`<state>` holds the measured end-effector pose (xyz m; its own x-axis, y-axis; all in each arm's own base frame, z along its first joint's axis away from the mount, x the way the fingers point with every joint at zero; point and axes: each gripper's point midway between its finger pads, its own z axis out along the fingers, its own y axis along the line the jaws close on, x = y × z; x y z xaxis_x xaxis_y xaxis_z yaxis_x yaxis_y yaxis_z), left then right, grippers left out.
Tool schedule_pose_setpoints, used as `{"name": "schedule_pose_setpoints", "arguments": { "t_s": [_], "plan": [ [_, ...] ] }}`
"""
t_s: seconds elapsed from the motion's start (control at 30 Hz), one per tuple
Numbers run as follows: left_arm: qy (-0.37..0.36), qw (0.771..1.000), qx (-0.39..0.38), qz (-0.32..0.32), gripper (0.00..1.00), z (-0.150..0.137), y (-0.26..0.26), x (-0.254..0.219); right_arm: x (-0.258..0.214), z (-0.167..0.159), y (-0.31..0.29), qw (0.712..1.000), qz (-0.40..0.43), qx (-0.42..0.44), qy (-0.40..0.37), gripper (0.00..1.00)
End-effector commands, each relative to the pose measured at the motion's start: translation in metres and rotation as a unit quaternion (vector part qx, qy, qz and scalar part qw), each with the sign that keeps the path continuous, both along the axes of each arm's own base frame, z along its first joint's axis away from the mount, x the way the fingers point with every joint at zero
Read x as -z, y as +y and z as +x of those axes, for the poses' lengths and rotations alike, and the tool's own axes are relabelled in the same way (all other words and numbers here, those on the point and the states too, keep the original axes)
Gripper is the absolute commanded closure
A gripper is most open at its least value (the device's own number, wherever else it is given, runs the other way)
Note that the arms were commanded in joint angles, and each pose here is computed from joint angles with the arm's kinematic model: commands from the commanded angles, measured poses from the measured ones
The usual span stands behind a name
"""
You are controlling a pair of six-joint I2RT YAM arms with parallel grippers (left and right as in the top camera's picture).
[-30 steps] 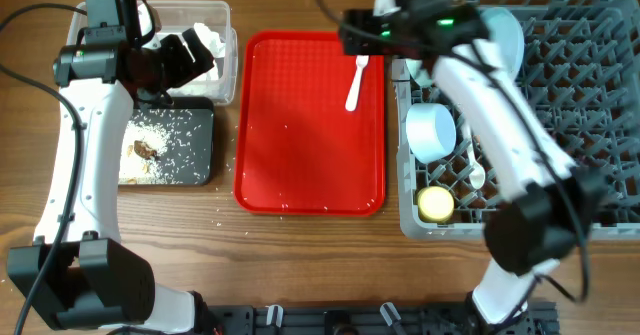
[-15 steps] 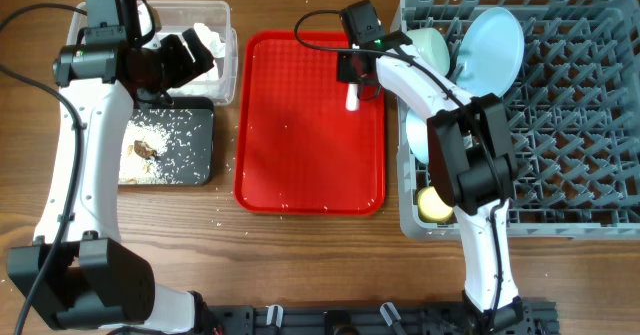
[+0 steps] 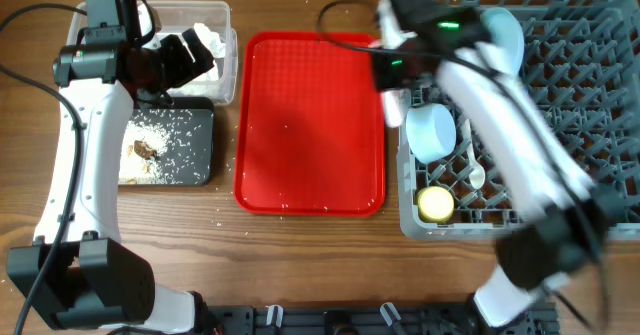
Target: Sort waste into correct bins and load items into the dishwasher rack
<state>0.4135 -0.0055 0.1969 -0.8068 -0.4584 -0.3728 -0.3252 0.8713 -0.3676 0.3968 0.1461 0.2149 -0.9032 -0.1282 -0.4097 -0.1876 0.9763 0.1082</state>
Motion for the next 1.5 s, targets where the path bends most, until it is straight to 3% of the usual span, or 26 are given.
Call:
{"name": "schedule_pose_setpoints", "arguments": {
  "t_s": [0.0, 0.17, 0.27, 0.33, 0.37, 0.4, 0.47, 0.6, 0.73, 0.77, 0.8, 0.83, 0.93, 1.2, 1.27, 1.33, 1.37, 1.47],
  "plan": [
    [-0.003, 1.0, -0.001, 0.001, 0.0, 0.001, 0.002, -0.002, -0.012, -0.016, -0.089, 0.996, -0.066, 0.055, 0.008, 0.96],
    [-0.003, 1.0, -0.001, 0.002, 0.0, 0.001, 0.002, -0.002, 0.071, -0.078, -0.162, 0.97, -0.095, 0.138, 0.174, 0.95],
    [-0.003, 1.0, -0.001, 0.001, 0.0, 0.001, 0.002, -0.002, 0.097, -0.097, -0.167, 0.958, -0.106, 0.163, 0.211, 0.96],
    [-0.003, 1.0, -0.001, 0.002, 0.0, 0.001, 0.002, -0.002, 0.097, -0.1, -0.169, 0.956, -0.113, 0.165, 0.216, 0.9],
    [-0.003, 1.0, -0.001, 0.001, 0.0, 0.001, 0.002, -0.002, 0.097, -0.101, -0.169, 0.956, -0.115, 0.16, 0.218, 0.62],
    [-0.003, 1.0, -0.001, 0.002, 0.0, 0.001, 0.002, -0.002, 0.097, -0.101, -0.169, 0.956, -0.115, 0.16, 0.218, 0.21],
    [-0.003, 1.0, -0.001, 0.001, 0.0, 0.001, 0.002, -0.002, 0.095, -0.102, -0.169, 0.955, -0.114, 0.165, 0.22, 0.19],
    [-0.003, 1.0, -0.001, 0.001, 0.0, 0.001, 0.002, -0.002, 0.055, -0.091, -0.165, 0.965, -0.104, 0.159, 0.18, 0.3],
    [-0.003, 1.0, -0.001, 0.001, 0.0, 0.001, 0.002, -0.002, -0.044, -0.08, -0.088, 0.999, 0.011, 0.025, 0.02, 0.3],
    [-0.003, 1.0, -0.001, 0.001, 0.0, 0.001, 0.002, -0.002, -0.066, -0.087, -0.069, 0.999, 0.041, -0.001, -0.015, 0.11],
    [-0.003, 1.0, -0.001, 0.001, 0.0, 0.001, 0.002, -0.002, -0.08, -0.094, -0.058, 0.997, 0.062, -0.005, -0.036, 0.0],
    [-0.003, 1.0, -0.001, 0.002, 0.0, 0.001, 0.002, -0.002, -0.092, -0.102, -0.052, 0.995, 0.082, 0.015, -0.049, 0.0],
    [-0.003, 1.0, -0.001, 0.002, 0.0, 0.002, 0.002, -0.003, -0.104, -0.111, -0.053, 0.993, 0.097, 0.032, -0.062, 0.0],
    [-0.003, 1.0, -0.001, 0.001, 0.0, 0.001, 0.002, -0.002, -0.101, -0.1, -0.06, 0.994, 0.074, 0.041, -0.074, 0.0],
    [-0.003, 1.0, -0.001, 0.001, 0.0, 0.001, 0.002, -0.002, -0.112, -0.078, -0.072, 0.987, 0.037, 0.046, -0.147, 0.0],
    [-0.003, 1.0, -0.001, 0.002, 0.0, 0.001, 0.002, -0.002, -0.125, -0.068, -0.058, 0.972, 0.034, -0.042, -0.227, 0.0],
    [-0.003, 1.0, -0.001, 0.001, 0.0, 0.001, 0.002, -0.002, -0.131, -0.068, -0.049, 0.954, 0.034, -0.092, -0.285, 0.0],
    [-0.003, 1.0, -0.001, 0.001, 0.0, 0.001, 0.002, -0.002, -0.108, -0.083, -0.053, 0.923, 0.04, -0.091, -0.371, 0.0]
  ]
}}
